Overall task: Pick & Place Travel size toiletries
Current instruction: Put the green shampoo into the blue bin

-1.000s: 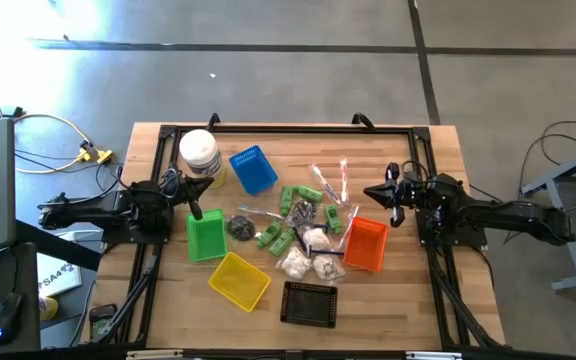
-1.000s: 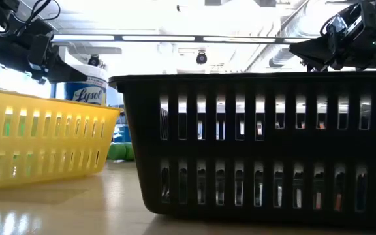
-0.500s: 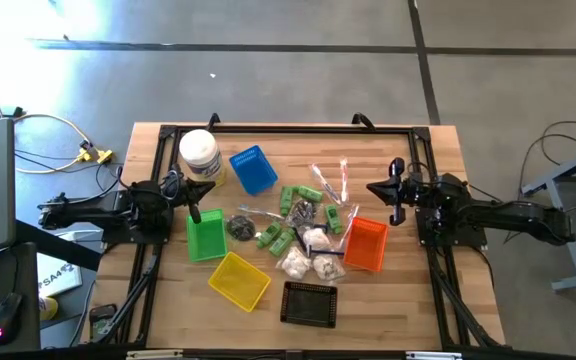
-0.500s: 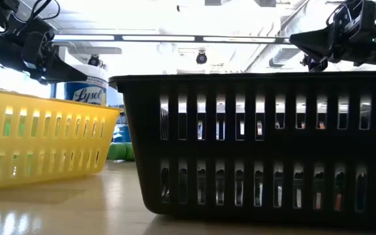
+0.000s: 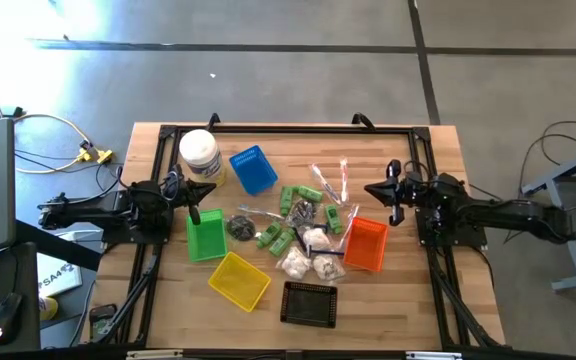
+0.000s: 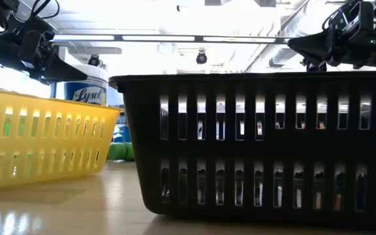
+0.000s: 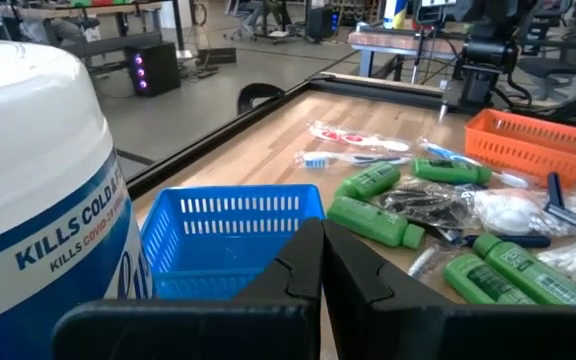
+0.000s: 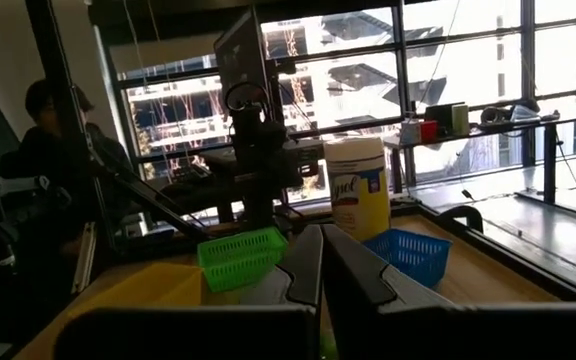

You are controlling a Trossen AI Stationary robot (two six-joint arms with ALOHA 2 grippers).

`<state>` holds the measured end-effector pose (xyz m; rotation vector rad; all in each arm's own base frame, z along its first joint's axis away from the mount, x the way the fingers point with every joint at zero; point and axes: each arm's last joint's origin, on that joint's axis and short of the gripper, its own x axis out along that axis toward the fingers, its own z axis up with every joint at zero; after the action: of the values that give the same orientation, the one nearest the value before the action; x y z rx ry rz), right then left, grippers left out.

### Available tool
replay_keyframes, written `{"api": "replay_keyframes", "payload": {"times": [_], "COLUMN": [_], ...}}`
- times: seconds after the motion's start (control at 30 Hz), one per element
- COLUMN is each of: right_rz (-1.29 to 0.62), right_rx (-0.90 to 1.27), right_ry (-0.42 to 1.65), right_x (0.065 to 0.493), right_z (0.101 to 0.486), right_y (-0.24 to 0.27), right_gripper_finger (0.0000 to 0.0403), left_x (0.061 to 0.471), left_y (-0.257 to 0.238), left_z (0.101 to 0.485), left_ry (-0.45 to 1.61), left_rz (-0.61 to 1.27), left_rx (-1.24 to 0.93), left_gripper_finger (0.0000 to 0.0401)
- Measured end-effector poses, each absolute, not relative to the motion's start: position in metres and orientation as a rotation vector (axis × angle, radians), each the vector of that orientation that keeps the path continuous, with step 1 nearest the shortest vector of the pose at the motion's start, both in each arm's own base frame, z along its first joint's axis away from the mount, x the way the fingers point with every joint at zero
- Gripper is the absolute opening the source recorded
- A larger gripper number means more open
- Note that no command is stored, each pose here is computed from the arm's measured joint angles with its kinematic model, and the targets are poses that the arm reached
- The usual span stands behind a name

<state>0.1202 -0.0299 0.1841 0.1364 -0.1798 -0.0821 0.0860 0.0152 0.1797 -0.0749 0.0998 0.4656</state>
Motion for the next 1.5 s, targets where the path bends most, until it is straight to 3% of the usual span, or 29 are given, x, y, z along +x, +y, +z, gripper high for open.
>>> {"api": "replay_keyframes", "payload": {"times": [0.7, 0.97, 1.23, 1.5], "right_rz": [-0.095, -0.101, -0.151, -0.224], "right_rx": [0.101, 0.121, 0.017, -0.008], "right_ry": [-0.113, -0.122, -0.179, -0.165], "right_x": [0.124, 0.126, 0.14, 0.168], "right_z": [0.177, 0.179, 0.21, 0.248], "right_y": [-0.031, -0.032, -0.037, -0.048], "right_gripper_finger": [0.0003, 0.0003, 0.0003, 0.0003], "left_x": [0.088, 0.088, 0.088, 0.087], "left_y": [0.015, 0.014, 0.014, 0.014], "left_z": [0.198, 0.191, 0.191, 0.205], "left_ry": [-0.048, 0.008, 0.01, -0.139], "left_rz": [0.435, 0.417, 0.42, 0.422], "left_rx": [0.041, -0.008, -0.004, -0.027], "left_gripper_finger": [0.0, 0.0, 0.0, 0.0]}}
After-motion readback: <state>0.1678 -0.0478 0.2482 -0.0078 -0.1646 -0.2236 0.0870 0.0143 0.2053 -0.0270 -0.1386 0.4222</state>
